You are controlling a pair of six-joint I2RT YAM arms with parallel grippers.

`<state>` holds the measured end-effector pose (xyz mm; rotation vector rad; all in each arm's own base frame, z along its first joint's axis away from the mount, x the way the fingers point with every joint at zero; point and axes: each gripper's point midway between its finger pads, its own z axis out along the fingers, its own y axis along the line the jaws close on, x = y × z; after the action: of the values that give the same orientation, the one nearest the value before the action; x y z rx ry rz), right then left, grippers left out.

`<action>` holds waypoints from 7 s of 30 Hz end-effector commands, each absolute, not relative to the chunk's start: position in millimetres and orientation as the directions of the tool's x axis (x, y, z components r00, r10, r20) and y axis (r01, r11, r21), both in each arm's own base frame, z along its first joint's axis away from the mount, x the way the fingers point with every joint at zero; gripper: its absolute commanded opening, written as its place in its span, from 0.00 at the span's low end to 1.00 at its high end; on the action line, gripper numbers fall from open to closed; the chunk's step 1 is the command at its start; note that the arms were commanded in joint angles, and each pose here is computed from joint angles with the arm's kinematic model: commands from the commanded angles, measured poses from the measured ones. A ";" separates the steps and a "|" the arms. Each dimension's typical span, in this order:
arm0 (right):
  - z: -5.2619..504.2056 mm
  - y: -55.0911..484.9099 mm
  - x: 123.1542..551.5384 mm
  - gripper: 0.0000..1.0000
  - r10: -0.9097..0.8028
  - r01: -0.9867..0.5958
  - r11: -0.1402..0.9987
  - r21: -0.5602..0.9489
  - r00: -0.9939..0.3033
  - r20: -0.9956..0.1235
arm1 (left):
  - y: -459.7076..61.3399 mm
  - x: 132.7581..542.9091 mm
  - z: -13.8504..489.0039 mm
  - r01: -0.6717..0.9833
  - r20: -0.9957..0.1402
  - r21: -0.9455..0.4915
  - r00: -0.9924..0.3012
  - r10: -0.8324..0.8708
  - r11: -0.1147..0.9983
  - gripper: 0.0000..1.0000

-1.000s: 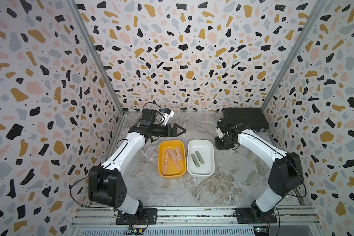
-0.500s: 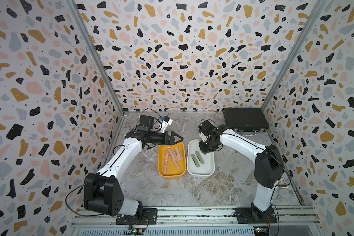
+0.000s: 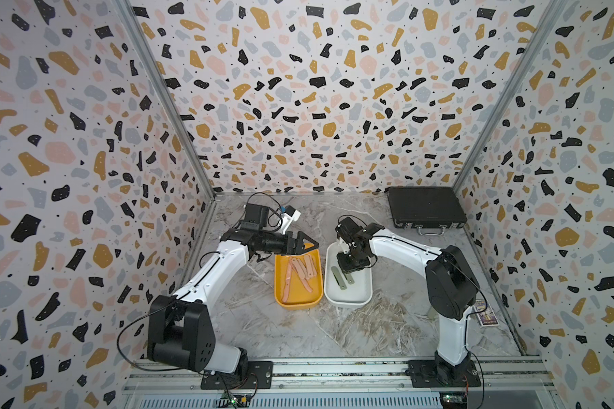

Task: Place the fruit knives into the storage box by color
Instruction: Place the fruit knife in the storage box, then pick up the fruit knife from the center of the board.

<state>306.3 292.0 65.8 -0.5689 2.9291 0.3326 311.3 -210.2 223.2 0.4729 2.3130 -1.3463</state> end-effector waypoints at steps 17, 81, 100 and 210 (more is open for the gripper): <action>70.1 295.3 302.2 0.52 -0.335 -0.376 0.903 0.206 -0.919 -0.206 | -209.7 315.6 221.6 0.502 -0.534 -0.727 -0.842 0.073 0.469 0.96; 92.1 -14.4 322.2 0.71 0.354 0.367 0.930 0.029 -0.868 -0.349 | -309.0 320.2 278.4 0.663 -0.649 -0.679 -0.743 0.163 0.315 0.96; 42.5 -49.2 340.2 0.64 0.455 0.453 0.889 0.065 -0.857 -0.241 | -311.9 312.2 264.8 0.656 -0.635 -0.686 -0.751 0.181 0.314 0.96; 97.3 102.0 334.1 0.22 0.012 -0.007 0.994 0.108 -0.985 -0.175 | -270.8 340.3 258.5 0.592 -0.610 -0.702 -0.786 0.094 0.396 0.97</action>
<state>338.9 95.8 72.9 0.0274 2.9793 0.1508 341.4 -272.2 223.1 0.5315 2.2804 -1.3710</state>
